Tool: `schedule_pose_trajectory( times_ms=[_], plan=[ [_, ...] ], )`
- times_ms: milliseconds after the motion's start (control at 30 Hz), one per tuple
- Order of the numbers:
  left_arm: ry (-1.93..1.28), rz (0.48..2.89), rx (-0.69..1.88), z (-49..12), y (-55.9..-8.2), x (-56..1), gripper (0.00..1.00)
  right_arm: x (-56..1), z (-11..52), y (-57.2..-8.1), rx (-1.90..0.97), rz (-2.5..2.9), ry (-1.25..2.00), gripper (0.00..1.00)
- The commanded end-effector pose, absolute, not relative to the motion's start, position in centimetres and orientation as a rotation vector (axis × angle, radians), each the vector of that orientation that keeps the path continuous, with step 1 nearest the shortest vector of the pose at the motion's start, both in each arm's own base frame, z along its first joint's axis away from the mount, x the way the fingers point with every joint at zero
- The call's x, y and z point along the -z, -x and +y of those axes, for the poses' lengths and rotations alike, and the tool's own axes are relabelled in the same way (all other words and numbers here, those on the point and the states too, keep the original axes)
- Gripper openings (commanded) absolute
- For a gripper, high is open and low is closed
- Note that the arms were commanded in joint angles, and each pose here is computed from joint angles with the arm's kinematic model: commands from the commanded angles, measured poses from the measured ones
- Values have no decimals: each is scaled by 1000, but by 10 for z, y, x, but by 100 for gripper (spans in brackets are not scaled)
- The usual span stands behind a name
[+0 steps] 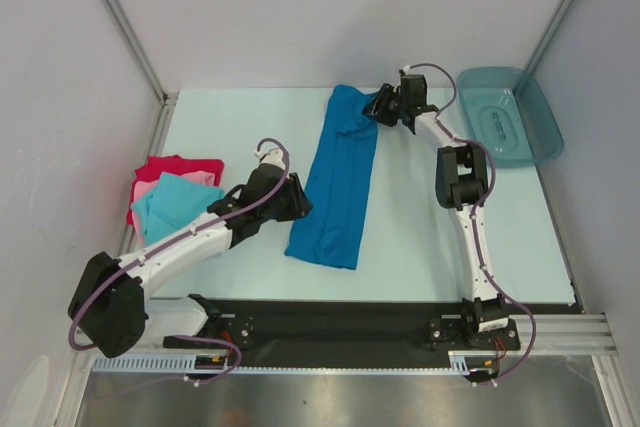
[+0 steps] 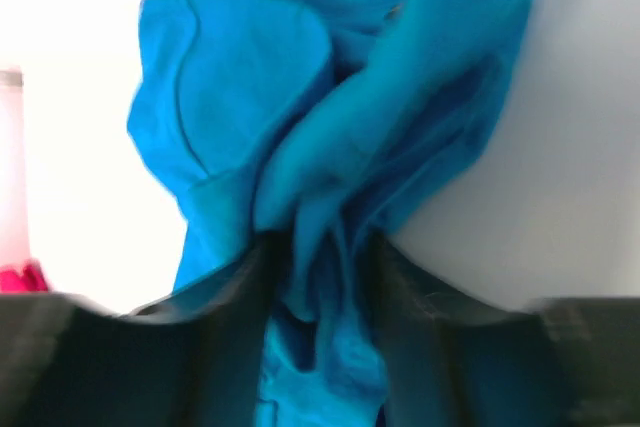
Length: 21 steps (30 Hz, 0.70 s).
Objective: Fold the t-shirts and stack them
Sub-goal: Fold the tshirt
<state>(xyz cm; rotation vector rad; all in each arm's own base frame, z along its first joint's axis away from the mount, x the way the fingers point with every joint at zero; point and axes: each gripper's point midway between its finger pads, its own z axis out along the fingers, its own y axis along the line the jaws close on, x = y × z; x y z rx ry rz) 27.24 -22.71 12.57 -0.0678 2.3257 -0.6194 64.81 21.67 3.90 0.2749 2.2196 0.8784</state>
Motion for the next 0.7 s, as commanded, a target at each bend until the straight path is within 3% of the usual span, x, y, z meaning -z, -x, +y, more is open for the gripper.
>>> schedule_pose_trajectory(
  times_ms=[0, 100, 433, 667],
  plan=[
    [71, 2278, 628, -232, -282, -143, 43, -50, 214, -652, -870, 2188, -239, 53],
    [73, 2267, 631, -231, -281, -147, 43, -60, 206, -651, -817, 2179, -268, 61],
    [145, 2221, 490, -197, -274, -130, 45, -180, 183, -635, -660, 2003, -344, 63],
    [166, 2217, 523, -195, -268, -118, 46, -224, 160, -583, -626, 1991, -569, 64]
  ],
)
